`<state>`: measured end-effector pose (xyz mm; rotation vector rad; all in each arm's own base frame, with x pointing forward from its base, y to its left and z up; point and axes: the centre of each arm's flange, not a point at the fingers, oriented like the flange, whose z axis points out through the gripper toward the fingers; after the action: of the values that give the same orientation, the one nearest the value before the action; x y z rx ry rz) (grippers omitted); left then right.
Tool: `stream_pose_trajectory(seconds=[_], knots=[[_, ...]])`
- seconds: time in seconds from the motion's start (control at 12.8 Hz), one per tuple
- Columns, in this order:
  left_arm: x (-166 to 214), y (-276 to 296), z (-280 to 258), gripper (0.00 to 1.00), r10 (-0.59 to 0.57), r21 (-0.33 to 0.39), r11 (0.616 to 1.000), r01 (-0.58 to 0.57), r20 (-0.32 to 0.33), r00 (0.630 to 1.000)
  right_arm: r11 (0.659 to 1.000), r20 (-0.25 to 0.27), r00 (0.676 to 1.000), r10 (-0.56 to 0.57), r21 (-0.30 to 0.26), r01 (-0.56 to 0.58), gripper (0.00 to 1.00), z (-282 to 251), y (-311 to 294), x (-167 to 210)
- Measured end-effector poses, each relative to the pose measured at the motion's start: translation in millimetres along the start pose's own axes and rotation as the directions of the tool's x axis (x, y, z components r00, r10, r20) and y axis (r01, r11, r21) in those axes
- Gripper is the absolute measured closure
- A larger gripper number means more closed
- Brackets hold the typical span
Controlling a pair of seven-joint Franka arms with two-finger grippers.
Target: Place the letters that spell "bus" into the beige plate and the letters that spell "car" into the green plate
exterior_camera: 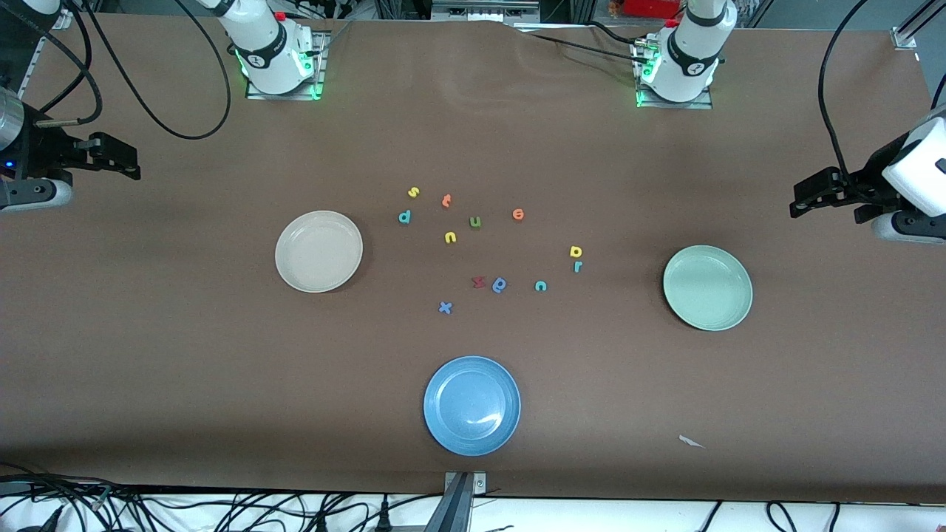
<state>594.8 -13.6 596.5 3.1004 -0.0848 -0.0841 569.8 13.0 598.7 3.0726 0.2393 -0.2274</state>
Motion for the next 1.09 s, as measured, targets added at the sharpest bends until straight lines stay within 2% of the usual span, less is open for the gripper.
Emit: stream_pose_trajectory(seconds=[1.09], knots=[[0.2, 1.3, 10.6, 0.00, 0.003, -0.001, 1.000, -0.003, 0.025, 1.000, 1.000, 0.000, 1.000, 0.002, 0.000, -0.002, 0.00, 0.0, 1.1, -0.1]])
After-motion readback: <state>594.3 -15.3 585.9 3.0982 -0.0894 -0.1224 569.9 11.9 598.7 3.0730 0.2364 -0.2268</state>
